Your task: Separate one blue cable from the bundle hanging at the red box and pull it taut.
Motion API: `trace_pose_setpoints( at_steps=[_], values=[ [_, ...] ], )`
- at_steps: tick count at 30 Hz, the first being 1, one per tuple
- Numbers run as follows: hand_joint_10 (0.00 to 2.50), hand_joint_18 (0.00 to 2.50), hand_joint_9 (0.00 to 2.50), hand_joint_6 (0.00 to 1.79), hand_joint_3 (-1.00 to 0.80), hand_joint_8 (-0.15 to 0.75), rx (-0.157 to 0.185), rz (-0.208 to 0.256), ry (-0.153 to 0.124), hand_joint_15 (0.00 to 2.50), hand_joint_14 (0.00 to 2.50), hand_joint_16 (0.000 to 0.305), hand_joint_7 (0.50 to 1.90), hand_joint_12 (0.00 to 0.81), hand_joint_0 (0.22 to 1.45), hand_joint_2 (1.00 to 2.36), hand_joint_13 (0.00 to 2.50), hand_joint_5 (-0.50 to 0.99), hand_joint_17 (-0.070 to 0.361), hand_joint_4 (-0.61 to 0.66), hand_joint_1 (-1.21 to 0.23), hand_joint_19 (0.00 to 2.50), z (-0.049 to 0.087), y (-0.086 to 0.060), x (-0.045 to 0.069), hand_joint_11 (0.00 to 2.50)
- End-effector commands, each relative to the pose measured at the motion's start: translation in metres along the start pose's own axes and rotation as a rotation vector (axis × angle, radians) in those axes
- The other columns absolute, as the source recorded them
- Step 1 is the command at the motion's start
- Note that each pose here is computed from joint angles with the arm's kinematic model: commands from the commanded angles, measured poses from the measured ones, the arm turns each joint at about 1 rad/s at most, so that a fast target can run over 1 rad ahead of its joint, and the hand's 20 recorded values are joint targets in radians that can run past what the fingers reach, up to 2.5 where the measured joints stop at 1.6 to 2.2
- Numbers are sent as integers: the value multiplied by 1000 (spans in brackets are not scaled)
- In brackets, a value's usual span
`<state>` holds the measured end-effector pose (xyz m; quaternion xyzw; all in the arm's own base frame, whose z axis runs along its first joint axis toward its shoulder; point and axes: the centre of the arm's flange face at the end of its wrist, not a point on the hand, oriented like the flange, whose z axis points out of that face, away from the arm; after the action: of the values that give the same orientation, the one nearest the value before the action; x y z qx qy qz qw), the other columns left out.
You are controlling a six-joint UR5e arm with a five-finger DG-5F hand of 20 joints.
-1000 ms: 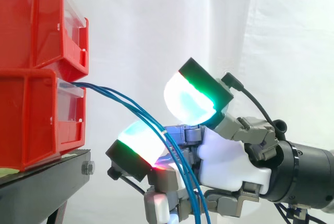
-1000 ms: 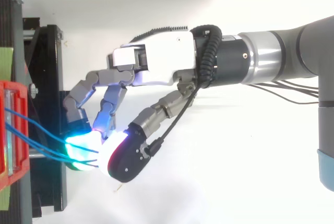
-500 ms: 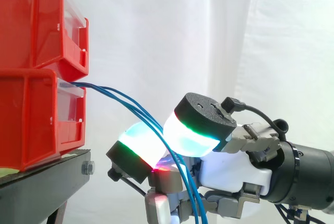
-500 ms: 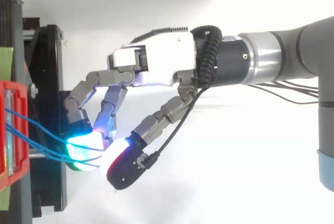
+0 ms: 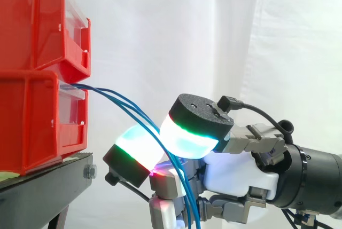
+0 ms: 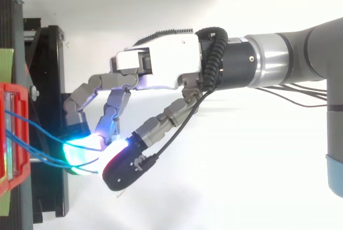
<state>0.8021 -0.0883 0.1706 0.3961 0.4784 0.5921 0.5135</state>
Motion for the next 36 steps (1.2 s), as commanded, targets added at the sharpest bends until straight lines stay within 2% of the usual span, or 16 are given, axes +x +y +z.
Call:
trace_pose_setpoints(
  at_steps=[1,3,6,8,10,11,13,19,25,26,28,30,36],
  values=[
    [15,921,1076,688,-21,381,-2,0,0,567,17,44,1086,389,759,1012,1055,-126,98,197,-649,666,0,0,0,806],
    [15,934,1076,693,-22,382,-2,0,0,568,20,44,1089,397,747,1013,1059,-130,99,193,-665,653,0,0,0,809],
    [14,961,1042,759,-44,385,-2,0,-2,555,18,45,979,404,717,1013,1045,-166,102,215,-735,604,0,0,-1,849],
    [16,945,1009,798,-123,378,-2,2,-2,560,19,45,950,404,681,1017,1037,-188,100,212,-761,601,0,0,-1,879],
    [15,931,984,819,-315,371,-4,0,-6,563,18,44,960,403,657,1012,1021,-202,99,209,-816,599,-1,1,-5,896],
    [15,931,984,823,-334,369,-5,0,-6,564,19,44,949,403,657,1011,1019,-203,99,209,-817,600,-1,1,-5,899],
    [14,930,984,841,-500,372,-10,-2,-6,565,18,44,919,402,634,1000,1014,-202,99,207,-811,600,-1,1,-6,904],
    [14,937,1049,840,-500,388,-14,-5,-5,564,19,44,947,404,573,1000,1035,-181,99,202,-677,610,-1,2,-7,898],
    [16,948,1085,832,-500,389,-22,-20,-1,565,19,43,974,395,628,1000,1052,-169,97,181,-607,620,-1,5,-12,910],
    [13,949,1086,832,-500,389,-31,-38,6,567,18,43,973,396,629,1000,1052,-169,96,181,-609,622,0,15,-13,911],
    [13,949,1079,837,-436,390,-37,-58,6,568,18,43,983,398,639,1005,1052,-171,97,171,-649,613,0,22,-15,906],
    [15,946,1066,843,-390,392,-43,-106,10,567,18,43,993,400,641,1008,1049,-174,98,164,-685,614,1,38,-18,903],
    [15,946,1019,877,-278,389,-24,-122,13,563,19,44,974,401,665,1014,1022,-195,99,141,-800,601,0,39,-17,926]
  ],
)
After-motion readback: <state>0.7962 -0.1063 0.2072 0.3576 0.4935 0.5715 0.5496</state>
